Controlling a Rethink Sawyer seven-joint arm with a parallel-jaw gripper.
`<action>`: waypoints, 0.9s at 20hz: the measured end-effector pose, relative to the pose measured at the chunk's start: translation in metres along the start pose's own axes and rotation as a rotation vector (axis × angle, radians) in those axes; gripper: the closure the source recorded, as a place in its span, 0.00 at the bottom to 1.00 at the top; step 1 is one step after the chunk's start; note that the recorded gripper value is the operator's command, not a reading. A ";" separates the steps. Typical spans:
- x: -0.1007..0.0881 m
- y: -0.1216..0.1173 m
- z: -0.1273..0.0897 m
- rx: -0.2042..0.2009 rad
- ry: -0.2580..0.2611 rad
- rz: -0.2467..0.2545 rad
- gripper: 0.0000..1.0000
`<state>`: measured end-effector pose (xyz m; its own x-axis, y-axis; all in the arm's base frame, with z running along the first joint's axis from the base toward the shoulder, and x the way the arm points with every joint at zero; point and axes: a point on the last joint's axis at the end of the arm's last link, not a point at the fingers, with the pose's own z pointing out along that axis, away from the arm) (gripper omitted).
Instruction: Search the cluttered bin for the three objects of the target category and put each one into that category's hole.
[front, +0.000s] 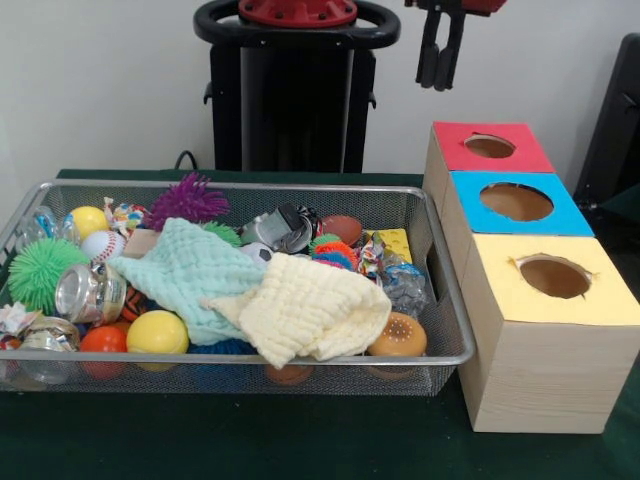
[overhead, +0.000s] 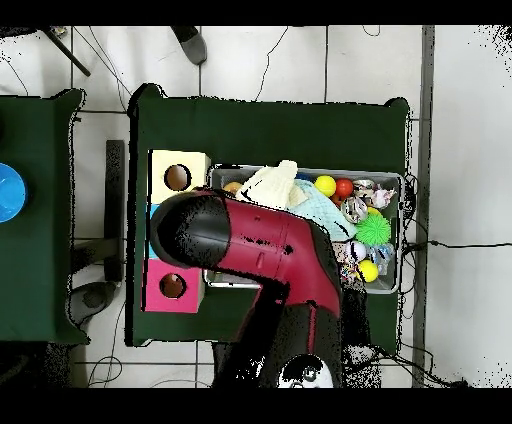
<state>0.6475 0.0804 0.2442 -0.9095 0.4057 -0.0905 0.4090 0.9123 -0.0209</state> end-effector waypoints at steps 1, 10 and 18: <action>-0.003 -0.001 0.001 0.000 -0.002 0.002 1.00; -0.018 -0.008 0.012 0.005 -0.001 0.013 0.00; -0.035 -0.012 0.016 0.013 -0.020 0.008 0.00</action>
<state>0.6755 0.0542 0.2316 -0.9047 0.4116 -0.1101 0.4173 0.9082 -0.0335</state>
